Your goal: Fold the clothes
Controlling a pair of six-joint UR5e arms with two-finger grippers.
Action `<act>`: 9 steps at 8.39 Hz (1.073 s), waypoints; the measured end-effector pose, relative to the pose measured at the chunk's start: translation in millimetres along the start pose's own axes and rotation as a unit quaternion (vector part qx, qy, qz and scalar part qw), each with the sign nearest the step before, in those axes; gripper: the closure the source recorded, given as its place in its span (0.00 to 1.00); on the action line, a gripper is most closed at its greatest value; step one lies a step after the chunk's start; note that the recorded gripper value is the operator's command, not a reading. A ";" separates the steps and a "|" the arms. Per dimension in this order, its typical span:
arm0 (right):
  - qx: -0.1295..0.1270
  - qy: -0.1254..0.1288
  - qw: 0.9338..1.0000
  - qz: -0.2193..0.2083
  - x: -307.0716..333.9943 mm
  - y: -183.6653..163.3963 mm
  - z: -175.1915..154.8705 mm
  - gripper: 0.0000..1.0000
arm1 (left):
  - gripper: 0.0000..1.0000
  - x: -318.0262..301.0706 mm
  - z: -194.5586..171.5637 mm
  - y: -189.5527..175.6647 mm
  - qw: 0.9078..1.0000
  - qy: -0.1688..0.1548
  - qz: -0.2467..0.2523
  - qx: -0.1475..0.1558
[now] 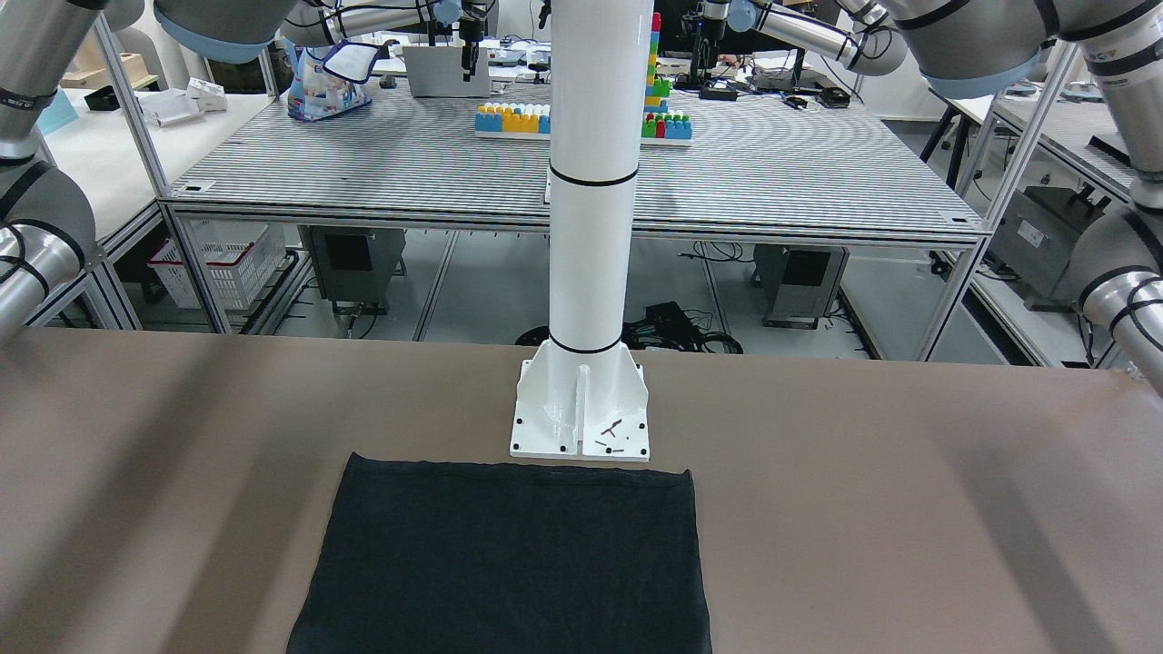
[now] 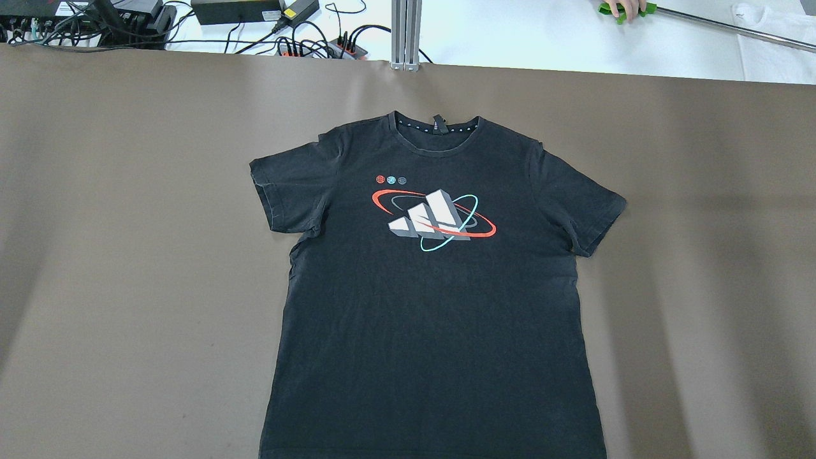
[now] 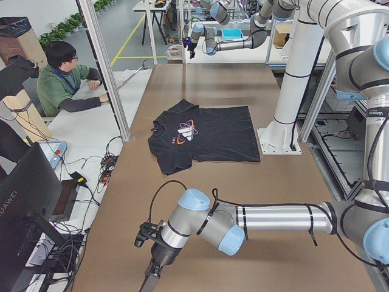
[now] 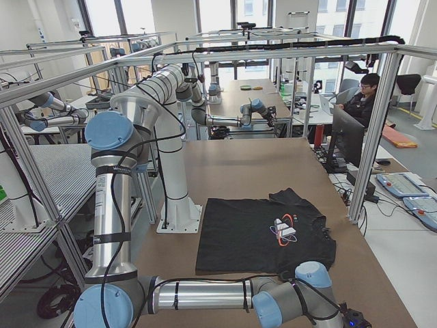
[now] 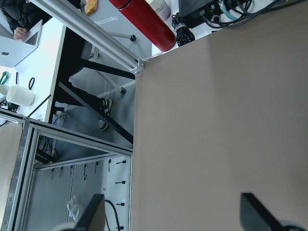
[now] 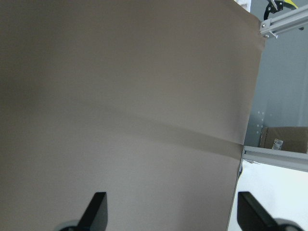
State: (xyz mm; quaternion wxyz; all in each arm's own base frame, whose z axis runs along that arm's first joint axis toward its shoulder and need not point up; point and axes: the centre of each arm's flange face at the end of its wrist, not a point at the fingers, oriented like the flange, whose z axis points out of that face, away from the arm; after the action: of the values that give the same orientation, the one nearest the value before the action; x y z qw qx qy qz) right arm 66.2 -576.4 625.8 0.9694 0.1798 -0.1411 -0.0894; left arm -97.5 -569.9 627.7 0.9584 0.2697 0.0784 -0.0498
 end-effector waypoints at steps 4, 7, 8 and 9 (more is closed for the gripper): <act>0.001 0.000 1.000 0.000 -0.1 -0.4 -0.6 0.05 | 0.00 1.0 0.6 -1.9 1.000 -0.001 0.001 0.000; 0.000 -0.002 1.000 -0.001 -0.5 -0.5 -0.6 0.05 | 0.00 -2.0 0.4 0.1 1.000 -0.009 0.002 0.004; 0.001 -0.004 1.000 -0.002 -0.9 -0.9 -0.9 0.05 | 0.00 -2.6 0.0 3.3 1.000 -0.008 0.004 0.004; 0.003 -0.006 1.000 -0.003 -1.7 -2.2 -2.4 0.05 | 0.00 -1.9 -0.2 5.6 1.000 -0.006 0.006 0.003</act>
State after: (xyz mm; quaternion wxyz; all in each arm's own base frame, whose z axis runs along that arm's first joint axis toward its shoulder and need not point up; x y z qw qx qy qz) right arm 65.0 -577.3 622.4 0.9678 0.1823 -0.1463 -0.0931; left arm -98.6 -564.9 630.8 0.9583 0.2729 0.0713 -0.0460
